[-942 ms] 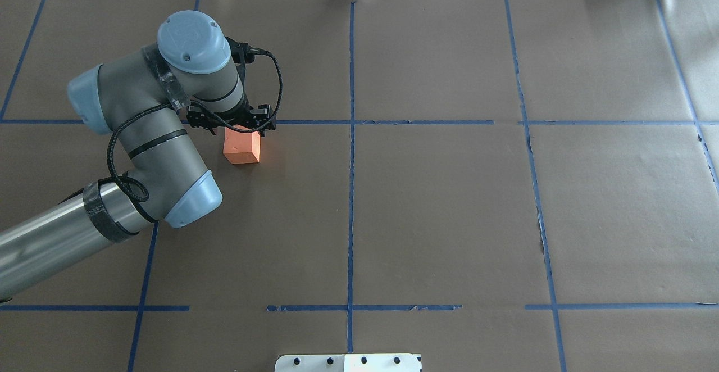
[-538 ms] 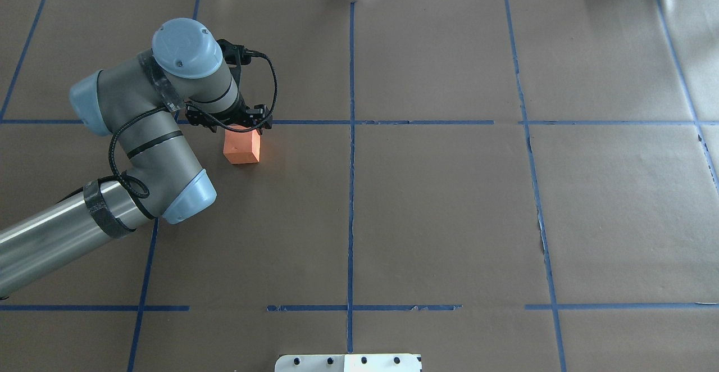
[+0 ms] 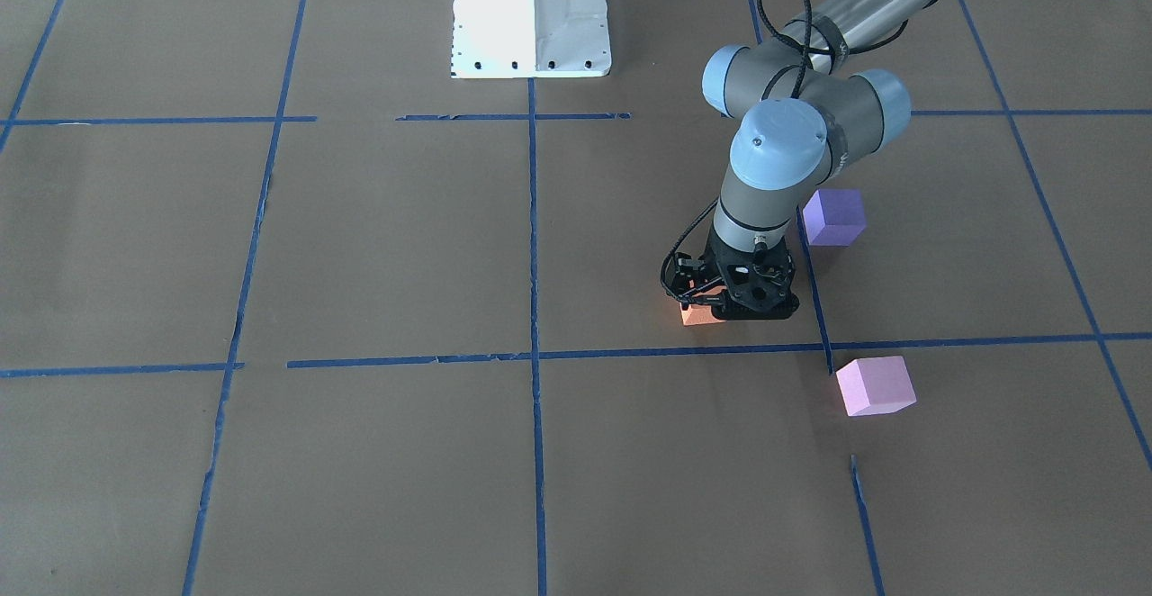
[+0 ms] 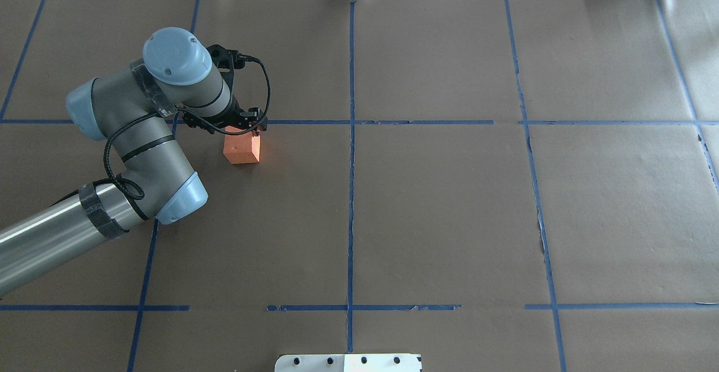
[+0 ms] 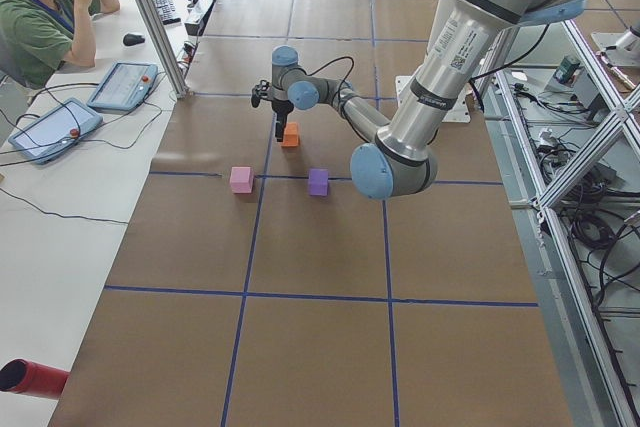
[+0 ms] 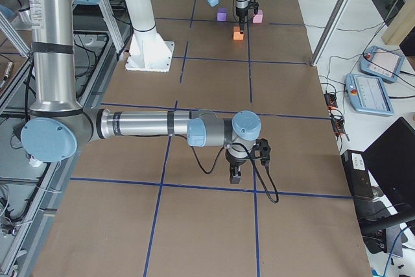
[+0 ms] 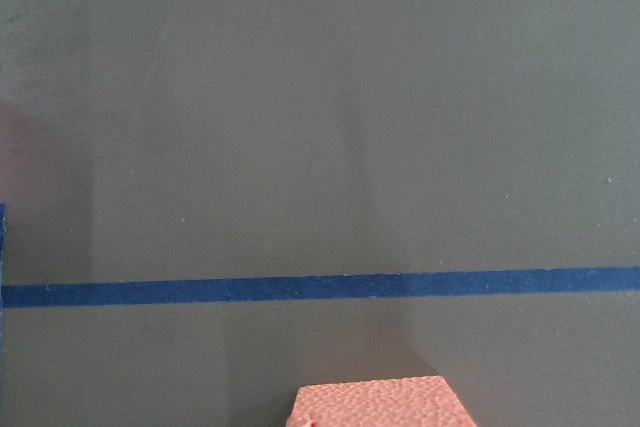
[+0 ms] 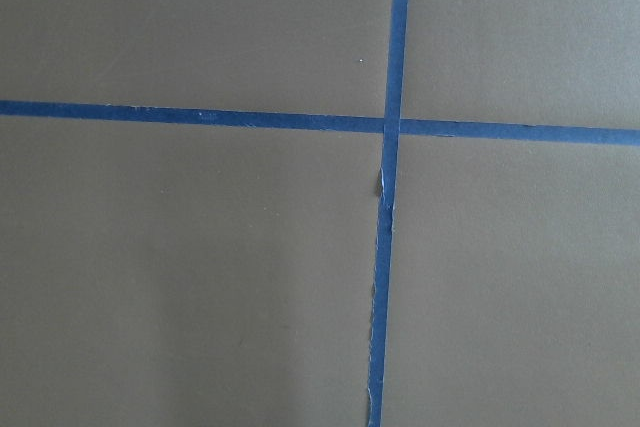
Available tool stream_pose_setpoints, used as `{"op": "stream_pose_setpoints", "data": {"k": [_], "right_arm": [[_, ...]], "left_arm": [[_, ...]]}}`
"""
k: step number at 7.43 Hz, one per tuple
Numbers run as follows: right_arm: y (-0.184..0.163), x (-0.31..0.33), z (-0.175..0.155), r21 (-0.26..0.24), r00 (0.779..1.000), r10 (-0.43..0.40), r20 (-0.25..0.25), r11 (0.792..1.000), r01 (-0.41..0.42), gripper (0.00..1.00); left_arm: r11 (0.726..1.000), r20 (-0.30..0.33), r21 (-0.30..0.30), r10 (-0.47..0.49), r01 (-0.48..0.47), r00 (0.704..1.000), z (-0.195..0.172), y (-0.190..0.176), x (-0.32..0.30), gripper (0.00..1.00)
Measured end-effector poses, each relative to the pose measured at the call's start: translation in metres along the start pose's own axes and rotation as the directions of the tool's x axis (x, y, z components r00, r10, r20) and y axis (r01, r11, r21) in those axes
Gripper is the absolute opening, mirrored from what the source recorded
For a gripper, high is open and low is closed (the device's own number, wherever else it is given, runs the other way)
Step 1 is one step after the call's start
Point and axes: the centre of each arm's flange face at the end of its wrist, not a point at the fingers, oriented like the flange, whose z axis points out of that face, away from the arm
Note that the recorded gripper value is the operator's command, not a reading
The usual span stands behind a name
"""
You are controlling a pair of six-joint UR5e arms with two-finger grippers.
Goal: Arrange blocks in a line
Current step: 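Close the left gripper on the orange cube and lift it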
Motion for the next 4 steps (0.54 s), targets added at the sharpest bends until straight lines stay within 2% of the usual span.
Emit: {"op": "stream_pose_setpoints", "data": {"k": [3,4], "right_arm": [[0.0001,0.0001,0.0001,0.000,1.000,0.000,0.000,1.000,0.000,1.00],[0.0000,0.0000,0.0000,0.000,1.000,0.000,0.000,1.000,0.000,1.00]], "left_arm": [[1.000,-0.008,-0.003,0.003,-0.003,1.000,0.0030,0.0049,0.0007,0.99],[1.000,-0.010,-0.005,0.002,-0.002,1.000,0.0036,0.0068,0.0031,0.77]]}}
